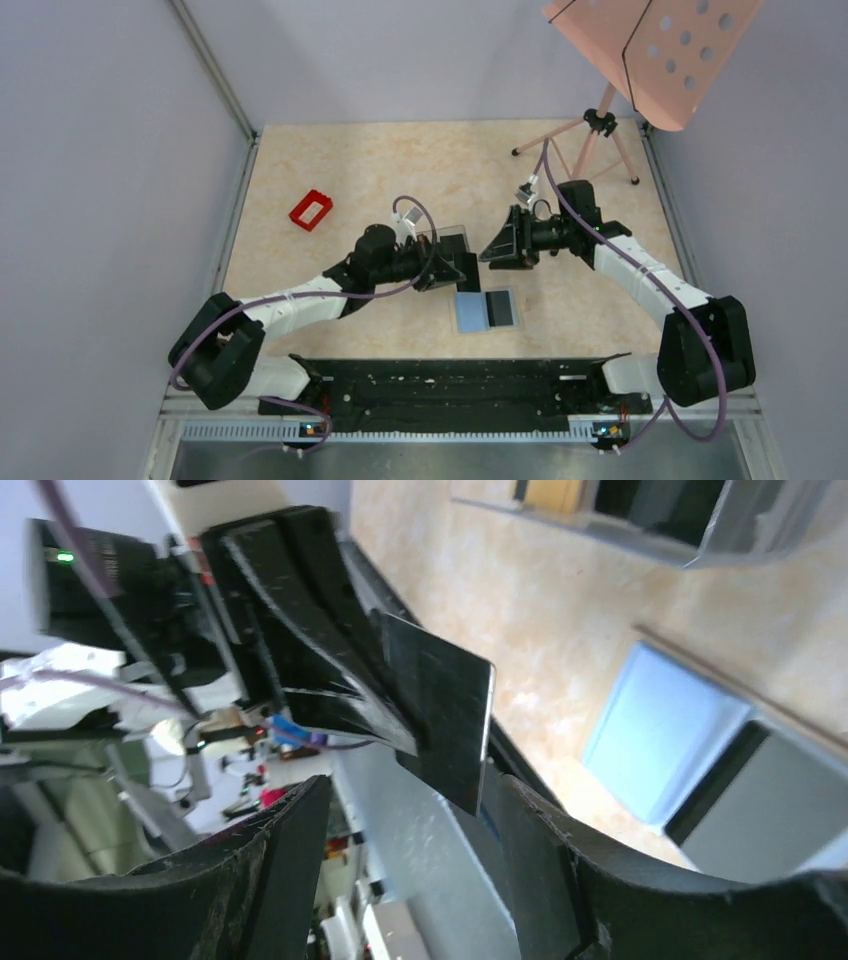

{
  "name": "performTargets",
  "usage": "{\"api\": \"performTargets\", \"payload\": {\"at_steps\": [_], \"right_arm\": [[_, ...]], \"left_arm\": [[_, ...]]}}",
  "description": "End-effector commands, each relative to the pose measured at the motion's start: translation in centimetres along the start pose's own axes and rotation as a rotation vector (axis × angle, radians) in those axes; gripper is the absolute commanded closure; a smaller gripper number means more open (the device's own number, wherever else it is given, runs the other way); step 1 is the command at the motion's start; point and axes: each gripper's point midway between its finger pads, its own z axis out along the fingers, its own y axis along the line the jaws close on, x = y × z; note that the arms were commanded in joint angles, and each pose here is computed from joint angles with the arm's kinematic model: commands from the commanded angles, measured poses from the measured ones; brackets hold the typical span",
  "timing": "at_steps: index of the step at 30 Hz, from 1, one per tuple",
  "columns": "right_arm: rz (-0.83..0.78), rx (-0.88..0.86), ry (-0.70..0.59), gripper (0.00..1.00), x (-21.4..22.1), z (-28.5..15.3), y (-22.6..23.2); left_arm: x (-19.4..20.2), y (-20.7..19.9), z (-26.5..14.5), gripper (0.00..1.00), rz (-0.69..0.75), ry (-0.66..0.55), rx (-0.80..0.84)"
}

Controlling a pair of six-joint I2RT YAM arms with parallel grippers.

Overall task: Put the credit cards into the card holder
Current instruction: Insert the credit card into the card holder.

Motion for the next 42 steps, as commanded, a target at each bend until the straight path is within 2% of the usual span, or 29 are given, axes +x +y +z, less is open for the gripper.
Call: {"api": "performTargets", "payload": {"at_steps": [1, 5, 8, 12, 17, 29, 32, 35, 37, 39, 40, 42], "right_arm": [[-0.082, -0.247, 0.021, 0.41, 0.8, -1.7, 4.9], [-0.062, -0.27, 0.03, 0.51, 1.8, -1.8, 4.7], [-0.047, -0.26, 0.032, 0.53, 2.1, -1.8, 4.4], [-0.033, -0.187, -0.02, 0.55, 1.4, -2.0, 3.4], [-0.008, -0.135, -0.062, 0.54, 0.9, -2.2, 2.5], [0.012, -0.29, -0.002, 0.58, 1.8, -1.9, 4.4], [0.003, -0.298, 0.024, 0.64, 2.4, -1.5, 4.7], [0.003, -0.288, 0.007, 0.75, 2.3, -1.5, 4.8], [0.006, -0.287, -0.002, 0.85, 2.1, -1.5, 4.8], [0.008, -0.293, -0.002, 1.0, 2.0, -1.4, 4.8], [0.007, -0.295, -0.003, 1.0, 1.9, -1.4, 4.9], [-0.001, -0.286, -0.009, 1.0, 1.7, -1.3, 4.7]], "left_arm": [[0.8, -8.5, -2.3, 1.0, 0.012, -0.028, 0.404], [1.7, -9.2, -2.2, 1.0, 0.009, -0.018, 0.451], [1.4, -9.7, -2.1, 1.0, 0.007, -0.032, 0.468], [1.2, -9.5, -2.2, 1.0, 0.02, -0.058, 0.44], [1.1, -7.6, -2.4, 1.0, 0.054, -0.086, 0.277], [1.8, -8.5, -2.4, 1.0, 0.011, -0.048, 0.382], [1.7, -8.7, -2.1, 1.0, 0.012, -0.046, 0.388], [1.7, -8.7, -1.9, 1.0, 0.014, -0.042, 0.388], [1.7, -8.6, -1.7, 1.0, 0.012, -0.033, 0.387], [1.9, -8.5, -1.6, 0.99, 0.01, -0.022, 0.384], [2.0, -8.4, -1.6, 0.96, 0.009, -0.017, 0.382], [2.1, -8.1, -1.6, 0.8, 0.006, -0.022, 0.373]]}}
